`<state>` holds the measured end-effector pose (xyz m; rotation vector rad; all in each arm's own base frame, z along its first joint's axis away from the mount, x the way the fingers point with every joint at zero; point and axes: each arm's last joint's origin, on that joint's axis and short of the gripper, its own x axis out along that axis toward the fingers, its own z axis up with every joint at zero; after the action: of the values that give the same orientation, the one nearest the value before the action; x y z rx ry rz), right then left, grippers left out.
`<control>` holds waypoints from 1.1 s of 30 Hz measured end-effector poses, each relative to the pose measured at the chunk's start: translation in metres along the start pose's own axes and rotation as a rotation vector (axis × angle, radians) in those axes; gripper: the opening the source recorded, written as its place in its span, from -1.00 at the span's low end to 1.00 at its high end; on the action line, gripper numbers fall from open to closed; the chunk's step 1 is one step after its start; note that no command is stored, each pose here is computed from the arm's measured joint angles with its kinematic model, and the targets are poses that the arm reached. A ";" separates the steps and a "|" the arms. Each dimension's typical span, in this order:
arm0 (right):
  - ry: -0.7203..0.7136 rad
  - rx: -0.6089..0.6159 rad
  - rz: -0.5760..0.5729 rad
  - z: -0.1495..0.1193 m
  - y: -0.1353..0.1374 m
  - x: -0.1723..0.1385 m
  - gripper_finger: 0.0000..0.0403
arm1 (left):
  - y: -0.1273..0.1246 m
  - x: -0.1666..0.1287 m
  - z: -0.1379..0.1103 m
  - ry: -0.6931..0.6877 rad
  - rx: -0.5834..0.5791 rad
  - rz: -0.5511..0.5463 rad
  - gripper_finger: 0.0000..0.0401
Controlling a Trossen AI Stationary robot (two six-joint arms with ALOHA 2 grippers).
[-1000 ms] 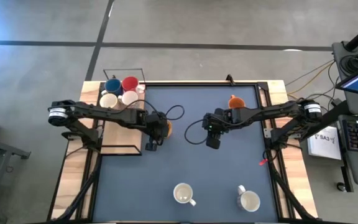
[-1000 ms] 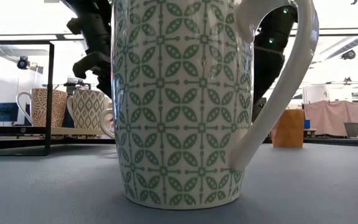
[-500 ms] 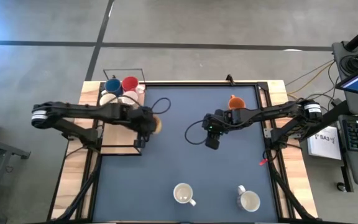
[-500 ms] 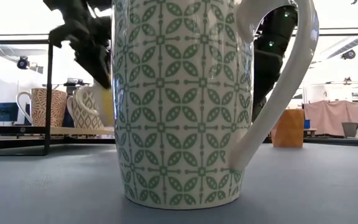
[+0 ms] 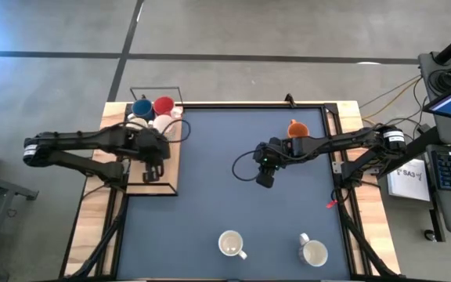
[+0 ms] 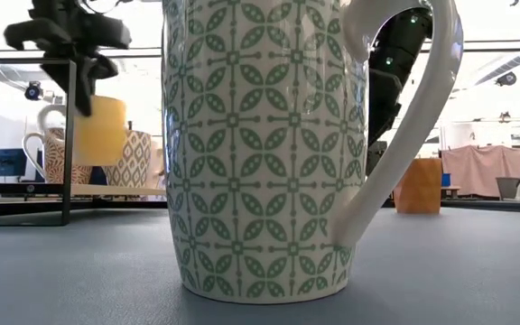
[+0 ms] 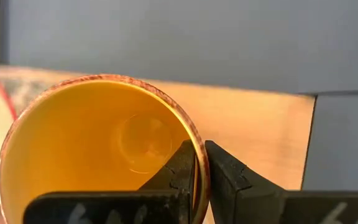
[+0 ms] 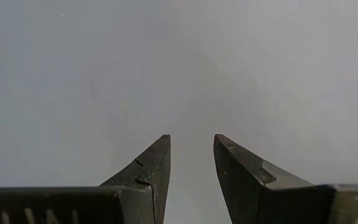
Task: Place coffee mugs
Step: Put the yellow patterned mug on the shelf
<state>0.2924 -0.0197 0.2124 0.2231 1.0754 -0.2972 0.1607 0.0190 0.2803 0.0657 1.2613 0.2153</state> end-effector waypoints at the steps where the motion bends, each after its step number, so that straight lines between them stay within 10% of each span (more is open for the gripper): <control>1: 0.000 0.000 0.001 0.000 0.000 0.000 -0.45 | 0.000 -0.001 -0.004 0.007 -0.023 0.000 -0.96; 33: -0.003 0.003 0.004 0.001 0.000 0.000 -0.49 | -0.002 0.008 -0.066 0.035 -0.445 0.034 -0.96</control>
<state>0.2929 -0.0195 0.2126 0.2273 1.0719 -0.2952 0.1007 0.0145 0.2522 -0.3009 1.2222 0.5231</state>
